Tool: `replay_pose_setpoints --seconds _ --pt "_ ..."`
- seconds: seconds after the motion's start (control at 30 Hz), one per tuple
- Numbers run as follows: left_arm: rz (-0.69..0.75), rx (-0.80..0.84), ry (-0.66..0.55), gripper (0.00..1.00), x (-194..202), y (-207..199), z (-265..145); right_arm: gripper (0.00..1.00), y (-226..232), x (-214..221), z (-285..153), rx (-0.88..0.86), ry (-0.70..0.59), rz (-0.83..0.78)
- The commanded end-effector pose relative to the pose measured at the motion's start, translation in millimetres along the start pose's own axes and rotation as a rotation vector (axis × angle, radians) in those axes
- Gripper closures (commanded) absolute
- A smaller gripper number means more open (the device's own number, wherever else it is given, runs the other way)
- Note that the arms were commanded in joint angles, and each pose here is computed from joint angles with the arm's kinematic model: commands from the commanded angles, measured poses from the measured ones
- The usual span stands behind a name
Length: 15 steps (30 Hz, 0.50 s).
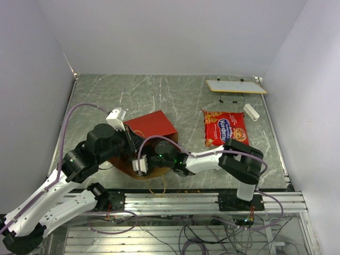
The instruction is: Take the snacks out of the paper bag
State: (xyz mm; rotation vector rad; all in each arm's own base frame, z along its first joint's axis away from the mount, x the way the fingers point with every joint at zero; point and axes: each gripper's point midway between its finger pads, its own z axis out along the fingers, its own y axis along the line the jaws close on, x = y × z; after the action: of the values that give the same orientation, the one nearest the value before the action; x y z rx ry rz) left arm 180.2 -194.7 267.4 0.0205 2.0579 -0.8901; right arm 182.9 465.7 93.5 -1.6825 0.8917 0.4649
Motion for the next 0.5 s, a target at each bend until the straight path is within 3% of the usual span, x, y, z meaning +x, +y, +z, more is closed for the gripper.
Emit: replay_pose_setpoints --seconds 0.0,0.27,0.47 --pt "0.024 0.035 -0.023 0.93 -12 -11 -6 0.43 -1 10 15 -0.029 0.033 -0.110" --pt "0.051 -0.001 -0.008 0.93 -13 -6 -9 0.50 10 20 40 -0.093 0.034 -0.125" --pt "0.025 -0.025 -0.025 0.93 -12 0 -11 0.70 9 16 43 -0.100 0.024 -0.116"
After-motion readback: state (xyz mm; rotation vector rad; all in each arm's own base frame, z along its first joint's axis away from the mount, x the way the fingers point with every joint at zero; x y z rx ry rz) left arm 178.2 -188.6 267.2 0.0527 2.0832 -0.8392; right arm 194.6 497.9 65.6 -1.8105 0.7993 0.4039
